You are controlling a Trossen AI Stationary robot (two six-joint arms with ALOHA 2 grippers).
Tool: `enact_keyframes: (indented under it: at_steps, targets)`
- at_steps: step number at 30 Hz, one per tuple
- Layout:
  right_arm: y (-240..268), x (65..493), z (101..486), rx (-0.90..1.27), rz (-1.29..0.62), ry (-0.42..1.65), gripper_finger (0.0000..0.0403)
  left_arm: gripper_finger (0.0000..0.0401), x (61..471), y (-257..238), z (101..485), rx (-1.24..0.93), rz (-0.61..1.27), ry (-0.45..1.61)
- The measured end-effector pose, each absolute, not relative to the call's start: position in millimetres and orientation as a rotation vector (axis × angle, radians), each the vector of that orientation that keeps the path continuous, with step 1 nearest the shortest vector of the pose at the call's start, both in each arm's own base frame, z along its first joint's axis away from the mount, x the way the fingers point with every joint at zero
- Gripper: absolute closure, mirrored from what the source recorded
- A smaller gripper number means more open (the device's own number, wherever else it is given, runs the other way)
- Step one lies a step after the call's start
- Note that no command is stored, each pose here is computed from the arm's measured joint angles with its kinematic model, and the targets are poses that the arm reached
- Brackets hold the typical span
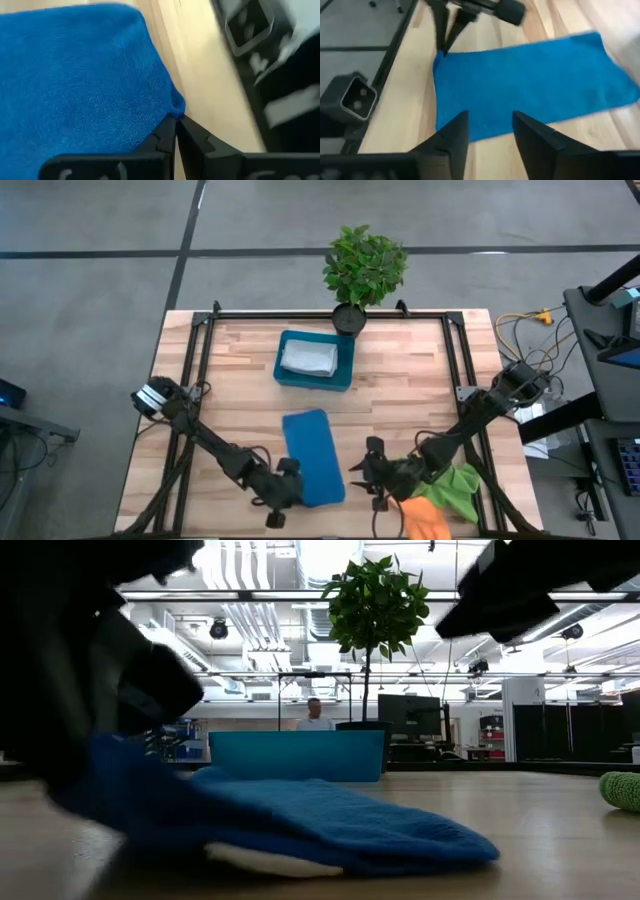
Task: Fold microfiber towels
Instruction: Fold the blue microfiber towel
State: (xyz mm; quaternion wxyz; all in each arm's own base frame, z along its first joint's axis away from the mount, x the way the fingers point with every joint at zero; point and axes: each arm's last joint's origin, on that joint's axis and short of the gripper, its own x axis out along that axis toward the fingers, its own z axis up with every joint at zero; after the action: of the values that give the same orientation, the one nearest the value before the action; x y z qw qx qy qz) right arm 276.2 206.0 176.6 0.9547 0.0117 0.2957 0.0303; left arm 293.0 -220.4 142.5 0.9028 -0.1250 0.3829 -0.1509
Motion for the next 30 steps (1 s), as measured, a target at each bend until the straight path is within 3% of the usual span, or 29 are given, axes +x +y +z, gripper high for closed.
enact_keyframes:
  at_steps: [7, 15, 30]
  targets:
    - [207, 278, 178, -0.104, 0.115, 0.557, 0.0200, 0.0401, 278, -206, 127, -0.566, -0.196, 0.658]
    - [215, 289, 157, -0.082, 0.232, 0.569, 0.0178, 0.0401, 263, -192, 119, -0.780, -0.166, 0.491]
    - [235, 318, 121, -0.181, 0.219, 0.578, 0.0164, 0.0401, 258, -186, 116, -0.848, -0.119, 0.453]
